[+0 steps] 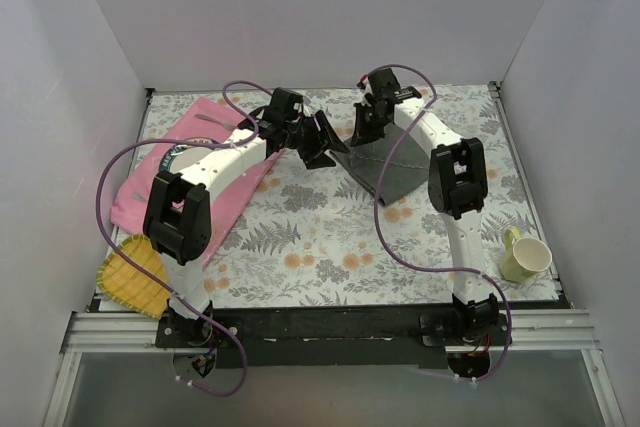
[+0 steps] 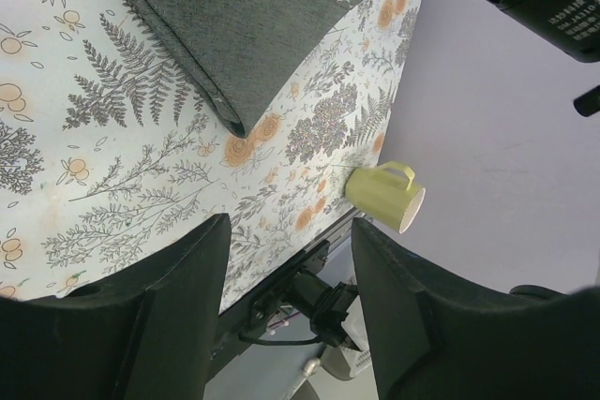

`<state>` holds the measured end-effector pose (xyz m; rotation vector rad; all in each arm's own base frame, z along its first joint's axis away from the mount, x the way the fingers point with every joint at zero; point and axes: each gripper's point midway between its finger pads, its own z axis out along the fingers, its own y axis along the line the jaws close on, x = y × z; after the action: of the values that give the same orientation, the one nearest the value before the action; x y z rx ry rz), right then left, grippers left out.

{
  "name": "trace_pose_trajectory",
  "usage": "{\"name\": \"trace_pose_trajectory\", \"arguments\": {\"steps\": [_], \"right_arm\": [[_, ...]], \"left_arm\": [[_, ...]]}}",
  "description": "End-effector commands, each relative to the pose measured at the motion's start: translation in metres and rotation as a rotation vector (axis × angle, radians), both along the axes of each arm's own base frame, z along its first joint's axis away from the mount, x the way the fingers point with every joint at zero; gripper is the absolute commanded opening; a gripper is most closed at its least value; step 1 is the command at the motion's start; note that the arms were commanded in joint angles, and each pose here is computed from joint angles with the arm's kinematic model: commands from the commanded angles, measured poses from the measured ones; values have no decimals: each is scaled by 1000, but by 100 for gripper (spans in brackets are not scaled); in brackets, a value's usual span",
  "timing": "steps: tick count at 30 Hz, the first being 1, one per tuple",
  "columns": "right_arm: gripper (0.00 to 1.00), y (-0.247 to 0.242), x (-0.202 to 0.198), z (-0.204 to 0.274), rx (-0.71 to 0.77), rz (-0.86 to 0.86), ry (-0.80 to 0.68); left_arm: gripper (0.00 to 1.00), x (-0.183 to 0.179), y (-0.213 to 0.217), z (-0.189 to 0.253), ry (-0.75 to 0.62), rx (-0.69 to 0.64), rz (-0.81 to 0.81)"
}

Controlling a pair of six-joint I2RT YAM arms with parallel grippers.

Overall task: Fold the napkin, place the utensils inside, and roll it up
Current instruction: Fold the napkin

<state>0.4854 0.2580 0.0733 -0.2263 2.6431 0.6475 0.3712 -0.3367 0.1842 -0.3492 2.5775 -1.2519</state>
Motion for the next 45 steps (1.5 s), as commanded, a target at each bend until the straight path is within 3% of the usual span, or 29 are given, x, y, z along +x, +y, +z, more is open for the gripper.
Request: {"name": "trace_pose_trajectory", "arguments": {"steps": [1, 2, 3, 6, 11, 13, 15, 17, 23, 33, 45], "right_arm": [[4, 24, 14, 11, 74, 51, -63], [7, 28, 19, 18, 86, 57, -82], [21, 34, 17, 14, 93, 70, -70], [39, 45, 19, 30, 137, 88, -70], [48, -15, 19, 68, 118, -18, -71], [50, -54, 6, 80, 33, -58, -92], [51, -96, -1, 99, -21, -118, -131], [51, -131, -20, 76, -65, -155, -79], [47, -176, -54, 60, -108, -200, -69], [27, -185, -49, 29, -50, -235, -5], [20, -200, -43, -11, -109, -277, 57]], "left_arm": [[53, 0, 3, 26, -52, -33, 6], [54, 1, 3, 25, -53, -32, 8], [54, 2, 3, 24, -55, -31, 10], [56, 9, 1, 23, -70, -46, 22], [54, 32, -12, 16, -107, -98, 44], [52, 41, -20, 17, -130, -137, 48], [48, 48, -27, 1, -127, -140, 46], [45, 59, -34, -1, -154, -162, 47], [36, 92, -53, -30, -170, -183, 47], [30, 110, -53, -66, -136, -152, 63], [29, 115, -38, -109, -56, -97, 85]]}}
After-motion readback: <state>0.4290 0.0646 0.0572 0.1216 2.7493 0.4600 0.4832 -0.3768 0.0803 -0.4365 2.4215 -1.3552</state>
